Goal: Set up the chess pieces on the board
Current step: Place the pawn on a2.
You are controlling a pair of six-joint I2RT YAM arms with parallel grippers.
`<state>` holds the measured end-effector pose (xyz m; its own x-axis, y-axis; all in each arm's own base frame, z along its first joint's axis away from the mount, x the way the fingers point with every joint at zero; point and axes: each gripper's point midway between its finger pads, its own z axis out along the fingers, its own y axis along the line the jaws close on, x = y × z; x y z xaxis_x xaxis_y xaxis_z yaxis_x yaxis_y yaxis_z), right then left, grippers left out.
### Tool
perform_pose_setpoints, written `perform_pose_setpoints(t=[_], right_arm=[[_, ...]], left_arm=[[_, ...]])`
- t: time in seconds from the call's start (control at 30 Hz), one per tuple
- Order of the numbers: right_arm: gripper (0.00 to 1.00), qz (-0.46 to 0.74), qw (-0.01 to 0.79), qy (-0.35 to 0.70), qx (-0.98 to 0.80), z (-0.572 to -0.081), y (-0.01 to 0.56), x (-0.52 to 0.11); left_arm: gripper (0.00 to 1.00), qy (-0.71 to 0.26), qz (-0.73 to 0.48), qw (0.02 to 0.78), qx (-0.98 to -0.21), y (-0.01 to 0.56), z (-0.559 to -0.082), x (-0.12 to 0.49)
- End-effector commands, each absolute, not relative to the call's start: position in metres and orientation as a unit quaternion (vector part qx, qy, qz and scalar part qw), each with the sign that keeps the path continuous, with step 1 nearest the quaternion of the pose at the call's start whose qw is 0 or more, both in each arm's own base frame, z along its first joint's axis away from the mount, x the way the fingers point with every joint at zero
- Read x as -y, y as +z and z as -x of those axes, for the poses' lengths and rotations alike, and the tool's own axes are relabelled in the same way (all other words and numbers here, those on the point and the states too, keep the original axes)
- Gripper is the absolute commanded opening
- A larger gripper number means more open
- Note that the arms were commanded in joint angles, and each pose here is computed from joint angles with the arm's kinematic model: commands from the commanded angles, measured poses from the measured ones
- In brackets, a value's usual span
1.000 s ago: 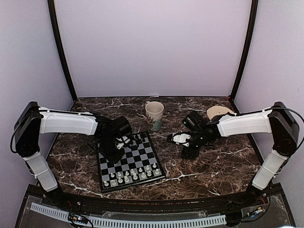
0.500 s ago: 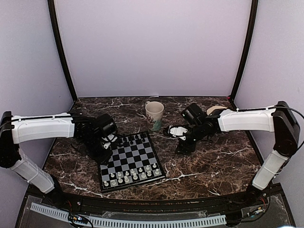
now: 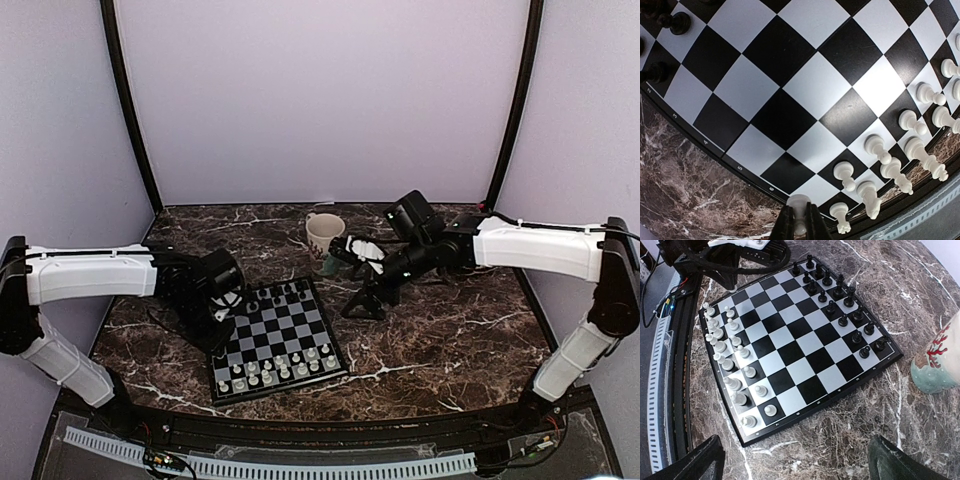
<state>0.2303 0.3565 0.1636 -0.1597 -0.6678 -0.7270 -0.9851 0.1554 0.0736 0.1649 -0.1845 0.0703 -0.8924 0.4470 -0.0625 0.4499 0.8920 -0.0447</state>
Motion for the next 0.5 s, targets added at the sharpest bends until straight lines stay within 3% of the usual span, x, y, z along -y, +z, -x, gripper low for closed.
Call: perform_pose_setpoints(t=[0.0,0.47], right_arm=[[1.0,0.591,0.271,0.305,-0.696,-0.214,0.159,-0.359],[1.0,0.597,0.27,0.281,-0.701,-0.219,0.147,-0.356]], left_arm=[[0.02,-0.037,-0.216,0.011,-0.976,0.065,-0.158,0.184],[0.02,-0.033,-0.221,-0.019,-0.975,0.048,-0.139,0.186]])
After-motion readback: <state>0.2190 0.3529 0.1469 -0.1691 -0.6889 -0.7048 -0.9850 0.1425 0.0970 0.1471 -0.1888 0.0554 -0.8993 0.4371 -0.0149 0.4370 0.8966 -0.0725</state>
